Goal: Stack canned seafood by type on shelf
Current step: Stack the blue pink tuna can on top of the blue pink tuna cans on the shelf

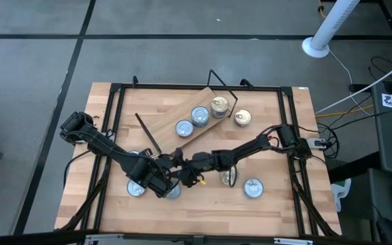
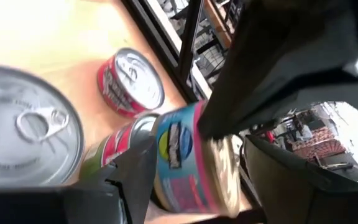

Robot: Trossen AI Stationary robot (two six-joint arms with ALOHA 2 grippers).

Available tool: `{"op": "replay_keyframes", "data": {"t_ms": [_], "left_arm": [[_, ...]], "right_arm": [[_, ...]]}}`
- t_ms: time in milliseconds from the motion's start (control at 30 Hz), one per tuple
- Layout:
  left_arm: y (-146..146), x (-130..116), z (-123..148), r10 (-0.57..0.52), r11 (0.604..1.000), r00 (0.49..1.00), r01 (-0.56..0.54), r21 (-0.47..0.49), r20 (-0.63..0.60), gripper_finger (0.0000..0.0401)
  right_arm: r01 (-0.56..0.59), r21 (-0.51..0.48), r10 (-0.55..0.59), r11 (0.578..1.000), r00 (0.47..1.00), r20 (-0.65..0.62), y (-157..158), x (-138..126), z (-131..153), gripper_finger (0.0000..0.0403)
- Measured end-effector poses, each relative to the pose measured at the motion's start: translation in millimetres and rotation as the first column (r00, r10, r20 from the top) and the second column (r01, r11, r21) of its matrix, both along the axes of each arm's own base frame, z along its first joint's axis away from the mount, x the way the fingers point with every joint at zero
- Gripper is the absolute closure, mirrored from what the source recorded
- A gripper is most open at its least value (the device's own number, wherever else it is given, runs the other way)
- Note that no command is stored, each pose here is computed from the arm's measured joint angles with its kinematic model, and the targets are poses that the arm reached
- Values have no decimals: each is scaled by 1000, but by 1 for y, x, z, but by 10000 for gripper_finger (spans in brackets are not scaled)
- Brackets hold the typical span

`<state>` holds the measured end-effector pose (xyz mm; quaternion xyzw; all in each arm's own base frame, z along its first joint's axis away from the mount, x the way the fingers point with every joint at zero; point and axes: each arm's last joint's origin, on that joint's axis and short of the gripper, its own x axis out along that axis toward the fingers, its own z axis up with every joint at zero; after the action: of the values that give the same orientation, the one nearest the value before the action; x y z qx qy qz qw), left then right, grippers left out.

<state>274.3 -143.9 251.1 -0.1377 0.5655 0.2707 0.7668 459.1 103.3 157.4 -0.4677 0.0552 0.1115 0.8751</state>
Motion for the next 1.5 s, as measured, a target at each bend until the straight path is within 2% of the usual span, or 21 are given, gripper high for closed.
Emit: {"op": "replay_keyframes", "data": {"t_ms": [300, 533, 1133, 1500], "left_arm": [[0, 1, 0, 7, 1000, 1000, -7, -4, 7, 401], [0, 1, 0, 27, 1000, 1000, -27, -9, 14, 401], [5, 6, 1, 99, 994, 994, -97, -44, 48, 401], [5, 8, 1, 121, 992, 990, -117, -56, 69, 401]], "right_arm": [[38, -50, -43, 998, 993, -107, 7, -1, -6, 161], [90, -74, -96, 993, 992, -81, 5, 0, -4, 161], [91, -91, -99, 992, 991, -85, 5, 0, -4, 161], [133, -98, -142, 986, 986, -88, 7, -2, -5, 161]]}}
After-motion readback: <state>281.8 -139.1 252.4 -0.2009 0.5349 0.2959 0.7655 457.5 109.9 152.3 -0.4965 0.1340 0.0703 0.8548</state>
